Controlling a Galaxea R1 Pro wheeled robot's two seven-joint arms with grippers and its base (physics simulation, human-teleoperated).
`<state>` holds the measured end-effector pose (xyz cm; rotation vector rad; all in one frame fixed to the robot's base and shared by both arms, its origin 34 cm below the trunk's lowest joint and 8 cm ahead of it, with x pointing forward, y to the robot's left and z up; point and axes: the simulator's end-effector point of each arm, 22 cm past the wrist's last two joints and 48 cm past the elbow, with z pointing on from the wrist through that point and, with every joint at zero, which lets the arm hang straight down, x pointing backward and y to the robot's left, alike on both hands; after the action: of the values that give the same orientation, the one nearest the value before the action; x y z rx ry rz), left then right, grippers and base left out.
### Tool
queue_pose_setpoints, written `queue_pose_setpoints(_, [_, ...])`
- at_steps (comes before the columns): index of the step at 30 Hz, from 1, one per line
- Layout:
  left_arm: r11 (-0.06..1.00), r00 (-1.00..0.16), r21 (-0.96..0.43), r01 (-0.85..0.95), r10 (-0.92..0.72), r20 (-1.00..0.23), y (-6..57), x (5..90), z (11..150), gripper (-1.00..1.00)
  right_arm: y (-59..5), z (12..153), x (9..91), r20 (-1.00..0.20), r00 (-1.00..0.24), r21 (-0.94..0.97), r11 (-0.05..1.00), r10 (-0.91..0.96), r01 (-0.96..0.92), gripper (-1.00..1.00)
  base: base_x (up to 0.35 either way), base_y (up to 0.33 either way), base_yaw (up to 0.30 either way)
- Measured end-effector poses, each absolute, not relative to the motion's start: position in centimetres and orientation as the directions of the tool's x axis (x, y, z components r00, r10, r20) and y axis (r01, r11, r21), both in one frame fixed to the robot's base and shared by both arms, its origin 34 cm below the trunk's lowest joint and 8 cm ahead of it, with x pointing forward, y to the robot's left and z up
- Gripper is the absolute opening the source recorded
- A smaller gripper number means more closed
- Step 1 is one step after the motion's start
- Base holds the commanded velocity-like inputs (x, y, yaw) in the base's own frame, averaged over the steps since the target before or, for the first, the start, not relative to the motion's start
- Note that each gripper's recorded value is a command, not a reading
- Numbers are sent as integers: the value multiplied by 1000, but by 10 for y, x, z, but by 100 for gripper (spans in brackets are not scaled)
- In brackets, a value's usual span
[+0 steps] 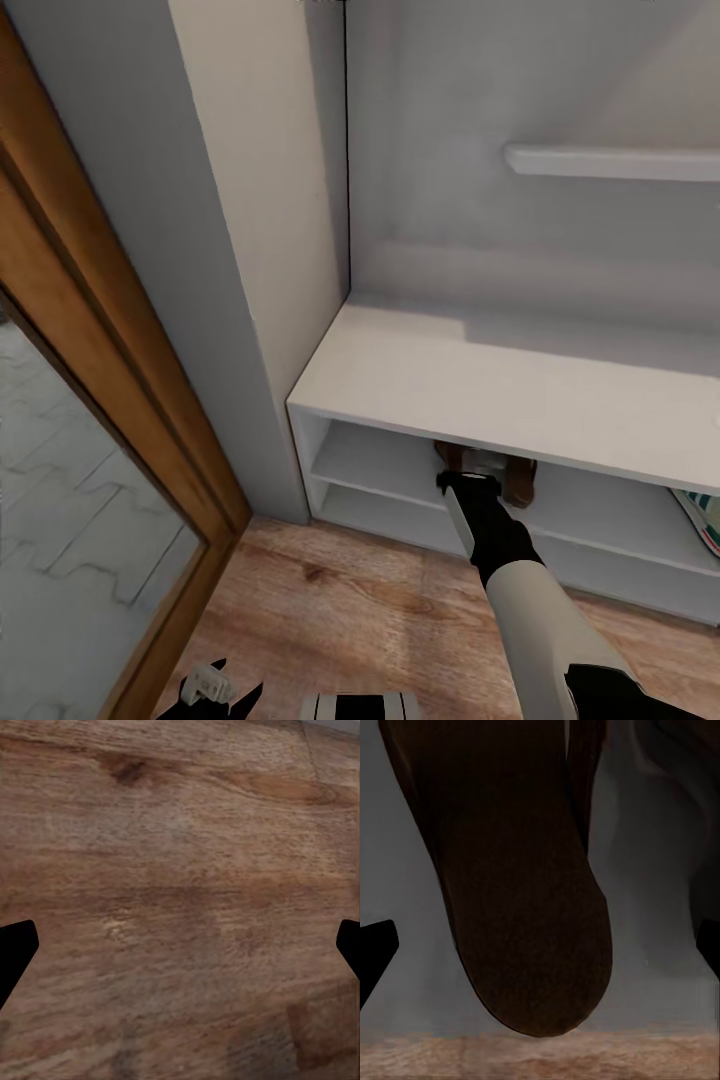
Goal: Pick up the two gym shoes and the two sandals from the corridor floor and place them onto the hallstand (shoe rack) in the corridor, making sure they are on the rack and not on the floor. Arrange them so the two gym shoes are next to each other and the two sandals are next to each other.
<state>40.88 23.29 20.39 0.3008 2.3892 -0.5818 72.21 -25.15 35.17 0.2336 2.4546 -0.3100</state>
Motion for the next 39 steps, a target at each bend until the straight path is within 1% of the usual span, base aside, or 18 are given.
queue_pose_setpoints(21, [876,-761,-330,353,64,-645,233,409,204,100,-251,350,721,-621,-778,-164,956,90,241,100,-322,-7,0])
queue_pose_setpoints(34, [884,-761,-325,337,53,-647,240,411,204,100,-248,338,713,-607,-790,-165,958,87,233,100,-290,-172,0])
queue_pose_setpoints(38, [902,-756,-320,291,11,-655,253,417,206,100,-241,320,705,-632,-771,-153,961,84,231,100,-274,-198,0])
queue_pose_setpoints(39, [907,-753,-318,276,-2,-658,258,418,207,100,-234,299,691,-623,-778,-149,964,80,219,100,-274,-197,0])
